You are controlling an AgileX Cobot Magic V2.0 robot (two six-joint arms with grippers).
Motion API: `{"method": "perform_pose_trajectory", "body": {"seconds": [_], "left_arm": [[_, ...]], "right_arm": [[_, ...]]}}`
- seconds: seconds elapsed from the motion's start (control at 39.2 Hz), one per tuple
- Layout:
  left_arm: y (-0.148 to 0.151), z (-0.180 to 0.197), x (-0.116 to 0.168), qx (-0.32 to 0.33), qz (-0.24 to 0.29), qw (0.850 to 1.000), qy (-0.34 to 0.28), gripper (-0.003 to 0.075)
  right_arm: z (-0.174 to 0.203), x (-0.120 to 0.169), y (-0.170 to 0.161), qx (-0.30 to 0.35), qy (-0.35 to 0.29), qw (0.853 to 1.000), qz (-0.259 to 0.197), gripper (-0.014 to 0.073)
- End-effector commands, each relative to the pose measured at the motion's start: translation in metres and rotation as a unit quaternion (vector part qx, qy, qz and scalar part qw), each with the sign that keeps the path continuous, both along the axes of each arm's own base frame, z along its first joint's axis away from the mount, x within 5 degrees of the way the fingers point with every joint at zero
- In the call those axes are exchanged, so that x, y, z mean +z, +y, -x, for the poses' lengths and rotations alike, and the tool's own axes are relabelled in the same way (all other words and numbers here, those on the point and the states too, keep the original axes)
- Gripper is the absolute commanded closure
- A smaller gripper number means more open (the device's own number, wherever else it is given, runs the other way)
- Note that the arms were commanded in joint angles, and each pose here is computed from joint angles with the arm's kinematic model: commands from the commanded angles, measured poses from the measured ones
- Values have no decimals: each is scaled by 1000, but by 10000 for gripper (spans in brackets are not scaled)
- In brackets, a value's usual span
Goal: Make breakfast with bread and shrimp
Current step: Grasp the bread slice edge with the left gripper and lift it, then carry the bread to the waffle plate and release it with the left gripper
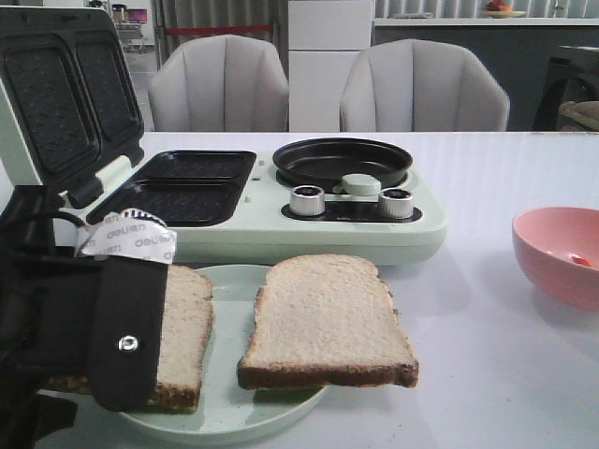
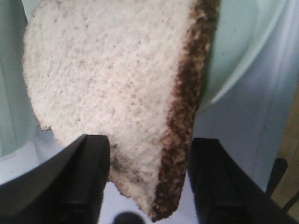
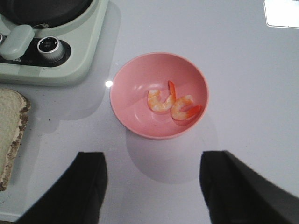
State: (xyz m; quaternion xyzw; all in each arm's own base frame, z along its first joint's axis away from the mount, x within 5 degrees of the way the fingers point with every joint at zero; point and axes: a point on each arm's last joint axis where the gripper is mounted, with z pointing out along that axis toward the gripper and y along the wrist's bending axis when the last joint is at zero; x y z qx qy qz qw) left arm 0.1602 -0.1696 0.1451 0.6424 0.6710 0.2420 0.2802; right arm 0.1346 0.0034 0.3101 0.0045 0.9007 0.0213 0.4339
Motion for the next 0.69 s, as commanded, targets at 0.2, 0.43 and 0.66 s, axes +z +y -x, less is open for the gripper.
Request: {"method": "perform_pose_trajectory", "body": {"seconds": [0.2,0.43,0.66], "left_arm": [[-2,2,20,11,28,999,-34,552],[10,1,47,41,38,994,-96,620],[22,-2,97,12,65,972,-224,620]], "right_arm": [[-4,15,-1,-2,-48,999,4,57],[-4,15,-1,-2,-48,999,4,57],[-4,15,-1,-2,-48,999,4,57]]}}
